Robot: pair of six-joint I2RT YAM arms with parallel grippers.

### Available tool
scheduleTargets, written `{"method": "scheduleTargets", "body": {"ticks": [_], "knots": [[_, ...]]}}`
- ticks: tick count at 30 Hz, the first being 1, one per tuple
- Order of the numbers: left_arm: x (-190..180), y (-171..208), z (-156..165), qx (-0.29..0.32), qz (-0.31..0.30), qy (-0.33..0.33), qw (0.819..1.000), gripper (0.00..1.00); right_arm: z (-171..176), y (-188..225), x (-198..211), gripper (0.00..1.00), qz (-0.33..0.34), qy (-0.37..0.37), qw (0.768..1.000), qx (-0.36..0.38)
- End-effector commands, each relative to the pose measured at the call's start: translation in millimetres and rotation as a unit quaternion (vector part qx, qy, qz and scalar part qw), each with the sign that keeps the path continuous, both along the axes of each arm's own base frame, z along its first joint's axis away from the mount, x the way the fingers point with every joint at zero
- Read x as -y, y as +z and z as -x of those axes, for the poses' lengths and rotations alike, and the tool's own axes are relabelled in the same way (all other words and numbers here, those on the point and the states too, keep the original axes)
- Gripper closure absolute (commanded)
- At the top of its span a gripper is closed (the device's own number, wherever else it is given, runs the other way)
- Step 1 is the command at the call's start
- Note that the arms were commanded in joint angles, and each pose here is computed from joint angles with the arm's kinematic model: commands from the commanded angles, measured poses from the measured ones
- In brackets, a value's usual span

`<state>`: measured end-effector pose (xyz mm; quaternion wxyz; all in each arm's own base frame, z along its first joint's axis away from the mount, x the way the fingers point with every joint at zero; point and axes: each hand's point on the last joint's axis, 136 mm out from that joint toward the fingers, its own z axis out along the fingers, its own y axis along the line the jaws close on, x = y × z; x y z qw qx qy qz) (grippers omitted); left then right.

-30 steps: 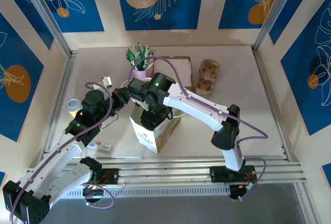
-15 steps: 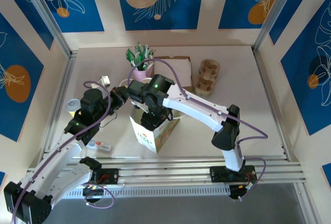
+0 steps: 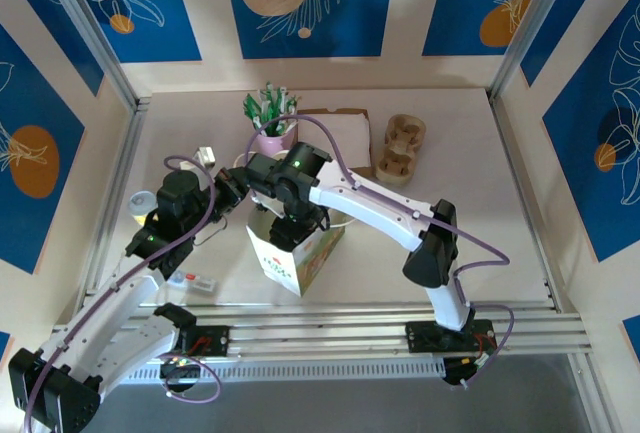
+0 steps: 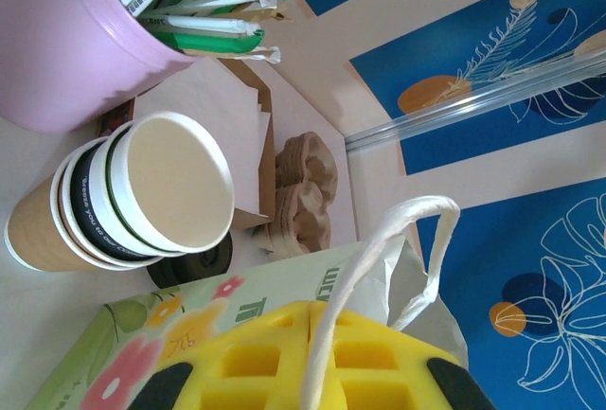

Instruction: Pack the takeout coffee

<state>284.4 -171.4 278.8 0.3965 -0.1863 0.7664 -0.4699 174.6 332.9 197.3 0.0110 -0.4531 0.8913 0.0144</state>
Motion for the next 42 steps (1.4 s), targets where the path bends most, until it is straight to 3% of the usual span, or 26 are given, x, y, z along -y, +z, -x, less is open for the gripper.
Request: {"method": "scheduleTargets", "body": {"ticks": [1, 19, 29, 37, 42], "knots": [[1.2, 25.3, -1.8, 0.026, 0.022, -0.005, 0.999, 1.00, -2.2, 4.8, -5.3, 0.23, -0.017, 0.001, 1.000, -0.007], [3.3, 22.5, -0.5, 0.022, 0.033, -0.010, 0.999, 1.00, -18.9, 3.1, -24.6, 0.22, -0.051, 0.013, 0.999, 0.003], [2.3, 22.7, 0.1, 0.024, 0.034, -0.008, 0.999, 1.00, -11.3, -14.5, -33.3, 0.22, -0.034, 0.038, 0.999, -0.002], [3.6, 21.4, -0.7, 0.021, 0.038, -0.009, 0.999, 1.00, -22.4, 5.1, -46.8, 0.22, -0.072, 0.032, 0.997, 0.011], [3.5, 24.4, -0.3, 0.024, 0.040, -0.010, 0.999, 1.00, -21.6, -14.0, -43.9, 0.22, -0.049, 0.026, 0.998, -0.011]]}}
